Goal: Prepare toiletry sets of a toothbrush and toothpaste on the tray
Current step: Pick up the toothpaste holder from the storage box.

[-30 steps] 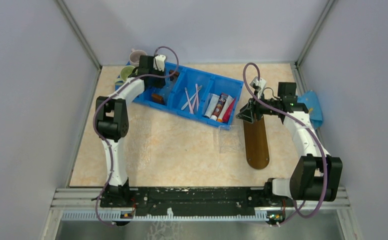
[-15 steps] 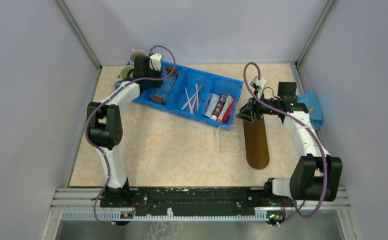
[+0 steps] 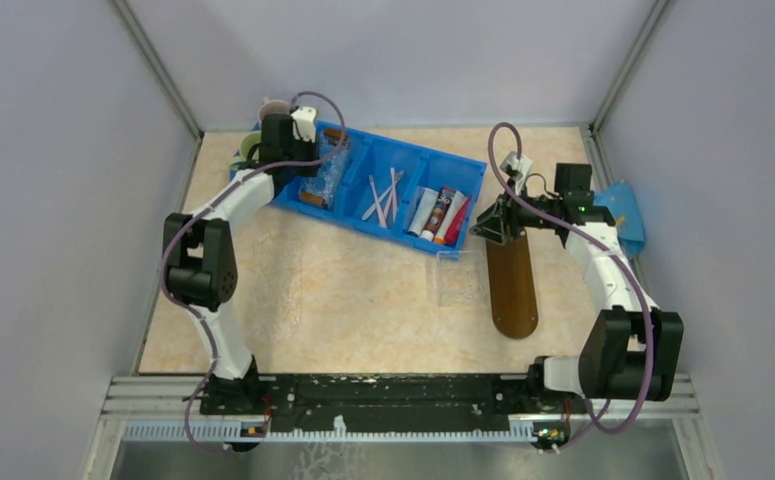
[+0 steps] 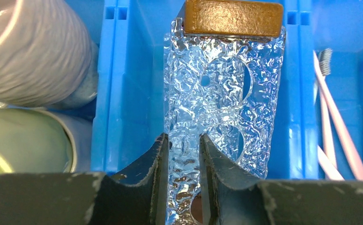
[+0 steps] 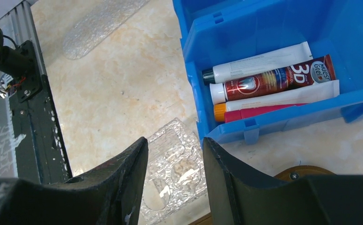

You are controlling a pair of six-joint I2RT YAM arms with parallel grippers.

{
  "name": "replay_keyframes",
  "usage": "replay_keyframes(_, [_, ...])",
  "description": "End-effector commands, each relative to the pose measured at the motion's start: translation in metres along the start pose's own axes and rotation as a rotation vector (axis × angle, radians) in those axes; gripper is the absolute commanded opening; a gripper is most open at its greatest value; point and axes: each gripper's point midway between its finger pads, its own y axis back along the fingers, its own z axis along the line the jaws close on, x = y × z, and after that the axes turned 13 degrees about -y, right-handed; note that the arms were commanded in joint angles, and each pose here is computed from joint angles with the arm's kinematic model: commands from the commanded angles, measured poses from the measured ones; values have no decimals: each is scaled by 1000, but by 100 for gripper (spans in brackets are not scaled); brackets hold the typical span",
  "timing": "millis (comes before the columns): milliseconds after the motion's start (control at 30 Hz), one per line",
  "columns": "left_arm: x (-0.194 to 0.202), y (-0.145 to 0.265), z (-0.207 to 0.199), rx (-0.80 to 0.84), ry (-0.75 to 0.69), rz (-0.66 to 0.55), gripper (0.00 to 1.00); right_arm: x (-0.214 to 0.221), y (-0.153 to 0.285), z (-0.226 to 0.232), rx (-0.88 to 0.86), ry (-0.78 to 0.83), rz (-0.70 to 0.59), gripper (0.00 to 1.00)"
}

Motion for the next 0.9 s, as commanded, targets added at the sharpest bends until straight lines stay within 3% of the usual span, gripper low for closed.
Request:
replay_keyframes(0, [-53,37,13,-43,14,-160,10,-7,-3,7,-50,25,-26,47])
replay_keyframes(867, [-91,105,-2,15,38,-336,10,-4,-10,14,-92,23,-17,47])
